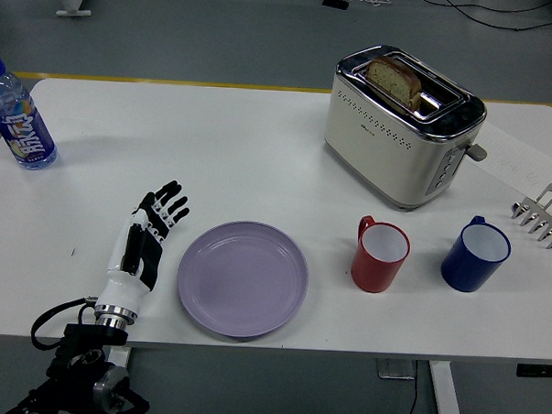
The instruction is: Push plate across desktop
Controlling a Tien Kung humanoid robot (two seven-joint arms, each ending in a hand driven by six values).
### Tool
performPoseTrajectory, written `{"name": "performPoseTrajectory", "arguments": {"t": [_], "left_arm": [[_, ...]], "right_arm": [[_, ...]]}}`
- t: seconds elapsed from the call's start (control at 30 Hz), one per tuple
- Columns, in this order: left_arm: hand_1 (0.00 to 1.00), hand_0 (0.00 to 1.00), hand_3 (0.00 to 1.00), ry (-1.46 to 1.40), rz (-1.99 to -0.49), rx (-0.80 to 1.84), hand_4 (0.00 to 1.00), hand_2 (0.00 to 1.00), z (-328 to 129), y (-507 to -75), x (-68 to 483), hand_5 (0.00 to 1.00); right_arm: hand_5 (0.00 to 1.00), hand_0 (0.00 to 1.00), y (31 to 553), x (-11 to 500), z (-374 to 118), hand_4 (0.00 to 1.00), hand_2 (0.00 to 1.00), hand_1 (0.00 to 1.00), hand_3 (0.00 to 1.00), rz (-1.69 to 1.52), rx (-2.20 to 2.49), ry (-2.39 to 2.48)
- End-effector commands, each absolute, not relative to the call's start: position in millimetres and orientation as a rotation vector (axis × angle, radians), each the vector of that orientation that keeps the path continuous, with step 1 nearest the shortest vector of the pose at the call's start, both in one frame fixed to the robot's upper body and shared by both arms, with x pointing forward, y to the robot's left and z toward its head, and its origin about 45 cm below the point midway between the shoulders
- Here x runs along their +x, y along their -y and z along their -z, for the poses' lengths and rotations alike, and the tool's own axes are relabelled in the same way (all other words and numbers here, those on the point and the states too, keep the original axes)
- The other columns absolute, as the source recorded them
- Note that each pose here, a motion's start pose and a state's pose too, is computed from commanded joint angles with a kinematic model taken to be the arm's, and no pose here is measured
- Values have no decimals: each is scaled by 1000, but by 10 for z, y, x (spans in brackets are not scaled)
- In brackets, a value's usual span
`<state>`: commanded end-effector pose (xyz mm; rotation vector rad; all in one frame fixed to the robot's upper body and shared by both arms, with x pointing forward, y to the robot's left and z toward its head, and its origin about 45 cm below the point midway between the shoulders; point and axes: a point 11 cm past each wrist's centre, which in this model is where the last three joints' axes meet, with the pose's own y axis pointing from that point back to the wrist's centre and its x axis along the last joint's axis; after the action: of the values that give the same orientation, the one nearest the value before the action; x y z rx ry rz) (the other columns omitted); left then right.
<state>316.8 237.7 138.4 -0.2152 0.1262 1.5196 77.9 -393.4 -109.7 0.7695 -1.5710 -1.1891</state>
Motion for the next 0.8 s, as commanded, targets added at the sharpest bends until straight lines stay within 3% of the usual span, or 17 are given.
{"name": "performPoseTrajectory", "arguments": {"t": [0.03,0.23,0.8], "left_arm": [[809,787,780,-95,-1519,-190,518,842,-1450,-2482,3206,998],[790,777,751,-50,-1527,-96,526,807,-1705,-2994,3320,998],[784,771,726,-110,-1636,-95,534,778,-2084,-4182,3342,998]], "right_arm": [[525,636,3936,775,1097,460,677,593,749,1190,768,1572],[524,636,3937,758,1099,459,676,593,749,1194,762,1574],[525,635,3927,717,1109,460,675,593,749,1203,753,1574]]}}
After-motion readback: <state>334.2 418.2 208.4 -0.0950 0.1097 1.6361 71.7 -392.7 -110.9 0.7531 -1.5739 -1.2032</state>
